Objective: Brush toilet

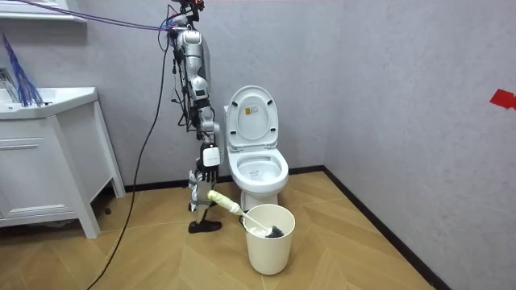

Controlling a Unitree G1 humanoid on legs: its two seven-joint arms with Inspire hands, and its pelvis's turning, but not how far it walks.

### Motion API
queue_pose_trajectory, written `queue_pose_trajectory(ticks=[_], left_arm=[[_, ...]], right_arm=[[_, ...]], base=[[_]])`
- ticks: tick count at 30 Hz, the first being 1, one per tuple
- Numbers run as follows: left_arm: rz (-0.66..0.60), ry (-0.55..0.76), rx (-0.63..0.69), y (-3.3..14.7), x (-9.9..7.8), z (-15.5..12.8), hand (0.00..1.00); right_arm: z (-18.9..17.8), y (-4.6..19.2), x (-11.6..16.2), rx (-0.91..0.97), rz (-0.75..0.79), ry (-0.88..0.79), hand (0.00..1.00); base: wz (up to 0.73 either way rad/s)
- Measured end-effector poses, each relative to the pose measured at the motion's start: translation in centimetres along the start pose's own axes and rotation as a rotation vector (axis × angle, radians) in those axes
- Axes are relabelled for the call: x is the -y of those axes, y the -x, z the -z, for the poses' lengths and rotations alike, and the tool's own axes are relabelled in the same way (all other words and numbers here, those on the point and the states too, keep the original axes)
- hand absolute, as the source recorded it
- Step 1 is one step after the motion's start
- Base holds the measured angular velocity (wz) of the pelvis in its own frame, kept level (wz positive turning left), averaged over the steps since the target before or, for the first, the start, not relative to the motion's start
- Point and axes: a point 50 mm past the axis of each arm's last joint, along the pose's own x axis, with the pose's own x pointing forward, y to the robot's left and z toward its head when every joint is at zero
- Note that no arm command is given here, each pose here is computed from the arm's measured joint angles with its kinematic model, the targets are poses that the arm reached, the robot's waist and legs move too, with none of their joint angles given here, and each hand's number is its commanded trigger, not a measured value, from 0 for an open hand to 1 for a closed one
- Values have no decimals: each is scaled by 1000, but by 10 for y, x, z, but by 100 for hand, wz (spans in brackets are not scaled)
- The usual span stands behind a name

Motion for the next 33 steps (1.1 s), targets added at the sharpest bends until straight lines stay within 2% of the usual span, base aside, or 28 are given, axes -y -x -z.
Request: queue_pose_trajectory(ticks=[15,22,27,30,33], left_arm=[[-32,-2,8,0,-3,0,0],[-38,-25,6,0,-3,0,0],[-55,-14,13,1,-5,0,0],[-77,9,9,1,-9,0,0],[-91,39,-6,1,-10,5,0]], right_arm=[[-4,0,4,23,57,9,0],[-2,0,5,22,97,-65,0],[2,0,8,15,116,-244,0],[11,0,6,-18,123,-407,0],[21,0,6,-61,133,-638,0]], base=[[-1],[-7],[-13],[-1],[0]])
